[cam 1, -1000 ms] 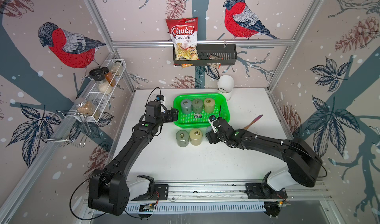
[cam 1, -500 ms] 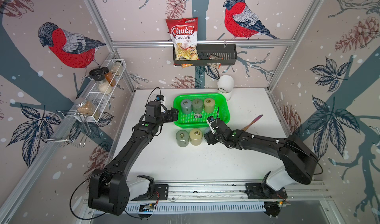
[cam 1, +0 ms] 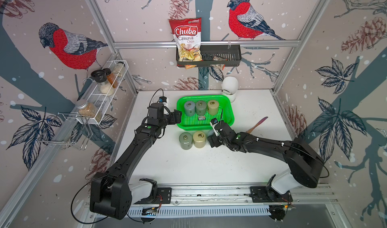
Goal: Take the tea canister out of the basket
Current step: Place the tea canister at the center of the board.
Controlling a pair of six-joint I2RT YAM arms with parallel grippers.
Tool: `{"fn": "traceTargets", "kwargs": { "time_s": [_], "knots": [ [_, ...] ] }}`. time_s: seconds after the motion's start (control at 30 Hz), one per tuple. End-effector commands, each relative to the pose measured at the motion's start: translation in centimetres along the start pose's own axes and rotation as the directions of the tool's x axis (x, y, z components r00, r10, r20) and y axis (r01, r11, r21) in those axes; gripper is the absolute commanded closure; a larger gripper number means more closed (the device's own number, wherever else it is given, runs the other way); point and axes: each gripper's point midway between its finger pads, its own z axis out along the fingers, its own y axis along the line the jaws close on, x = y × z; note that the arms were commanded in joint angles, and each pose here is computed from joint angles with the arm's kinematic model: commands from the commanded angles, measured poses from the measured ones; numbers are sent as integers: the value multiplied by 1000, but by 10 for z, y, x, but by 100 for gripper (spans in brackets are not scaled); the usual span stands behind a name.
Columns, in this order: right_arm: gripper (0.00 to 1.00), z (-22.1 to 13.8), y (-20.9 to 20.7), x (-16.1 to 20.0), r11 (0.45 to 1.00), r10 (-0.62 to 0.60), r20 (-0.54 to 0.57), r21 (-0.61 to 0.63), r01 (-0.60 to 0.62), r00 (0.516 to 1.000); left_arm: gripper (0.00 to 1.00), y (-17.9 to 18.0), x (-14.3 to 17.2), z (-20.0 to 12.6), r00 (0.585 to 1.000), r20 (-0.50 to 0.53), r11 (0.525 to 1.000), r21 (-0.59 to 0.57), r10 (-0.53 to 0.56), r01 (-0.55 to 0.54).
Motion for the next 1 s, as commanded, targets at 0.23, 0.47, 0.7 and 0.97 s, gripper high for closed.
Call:
{"fn": "traceTargets", "kwargs": {
  "time_s": [0.23, 0.47, 0.7, 0.97],
  "knots": [
    [2, -18, -5, -25, 1000, 1, 91, 15, -2, 996, 7, -11, -16, -1, 999, 42, 999, 42, -4, 2],
    [2, -58, -40, -58, 996, 46, 198, 67, -61, 979, 10, -27, -41, 13, 999, 25, 997, 64, 37, -39],
    [1, -86, -76, -78, 988, 127, 269, 50, -146, 955, 11, -36, -43, 59, 995, -78, 995, 87, 57, -50],
    [2, -89, -61, -119, 995, 77, 242, -75, -60, 967, 11, -60, -21, 81, 985, -165, 979, 205, 56, -22]
  ]
}}
